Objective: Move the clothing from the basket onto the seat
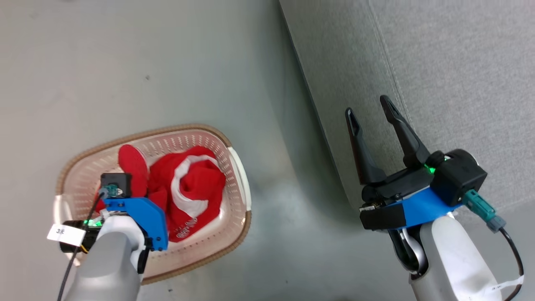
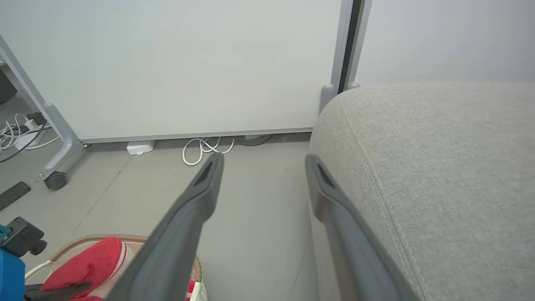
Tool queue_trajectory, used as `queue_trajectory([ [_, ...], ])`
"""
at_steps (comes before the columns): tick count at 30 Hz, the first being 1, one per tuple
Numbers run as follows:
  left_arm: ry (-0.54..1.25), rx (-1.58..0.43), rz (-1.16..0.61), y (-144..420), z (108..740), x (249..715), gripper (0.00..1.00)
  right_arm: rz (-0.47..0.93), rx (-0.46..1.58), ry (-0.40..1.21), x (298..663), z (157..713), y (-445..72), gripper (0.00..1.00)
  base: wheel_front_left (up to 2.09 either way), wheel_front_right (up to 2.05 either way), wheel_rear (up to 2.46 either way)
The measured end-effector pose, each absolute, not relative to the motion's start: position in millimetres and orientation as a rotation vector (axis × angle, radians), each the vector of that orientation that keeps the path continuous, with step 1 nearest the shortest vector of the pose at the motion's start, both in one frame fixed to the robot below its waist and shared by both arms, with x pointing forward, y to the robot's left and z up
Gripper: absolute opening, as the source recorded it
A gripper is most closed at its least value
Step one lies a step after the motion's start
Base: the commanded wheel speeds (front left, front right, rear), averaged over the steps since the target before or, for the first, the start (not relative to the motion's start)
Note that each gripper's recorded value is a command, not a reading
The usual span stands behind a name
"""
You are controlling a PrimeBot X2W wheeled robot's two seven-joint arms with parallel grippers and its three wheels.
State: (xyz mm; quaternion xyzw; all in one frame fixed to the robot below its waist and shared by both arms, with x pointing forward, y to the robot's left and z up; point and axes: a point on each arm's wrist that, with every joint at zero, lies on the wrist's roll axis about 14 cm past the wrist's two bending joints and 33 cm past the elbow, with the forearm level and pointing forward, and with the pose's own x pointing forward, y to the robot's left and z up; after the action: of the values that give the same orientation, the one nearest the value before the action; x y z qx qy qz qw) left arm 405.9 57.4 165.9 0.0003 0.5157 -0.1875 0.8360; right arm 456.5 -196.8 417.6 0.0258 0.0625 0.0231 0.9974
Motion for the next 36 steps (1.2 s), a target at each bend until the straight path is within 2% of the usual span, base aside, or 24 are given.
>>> queue_trajectory([
  [18,0.699,-0.014,-0.432,53.6,312.5,426.2,0.0,0.13,0.061,0.006,416.8,476.5,-161.0,1.0,0.0,0.0,0.0],
  [36,0.236,-0.104,-0.63,-8.4,491.7,431.5,0.0,0.237,0.063,-0.059,384.6,508.5,-122.5,1.0,0.0,0.0,0.0],
])
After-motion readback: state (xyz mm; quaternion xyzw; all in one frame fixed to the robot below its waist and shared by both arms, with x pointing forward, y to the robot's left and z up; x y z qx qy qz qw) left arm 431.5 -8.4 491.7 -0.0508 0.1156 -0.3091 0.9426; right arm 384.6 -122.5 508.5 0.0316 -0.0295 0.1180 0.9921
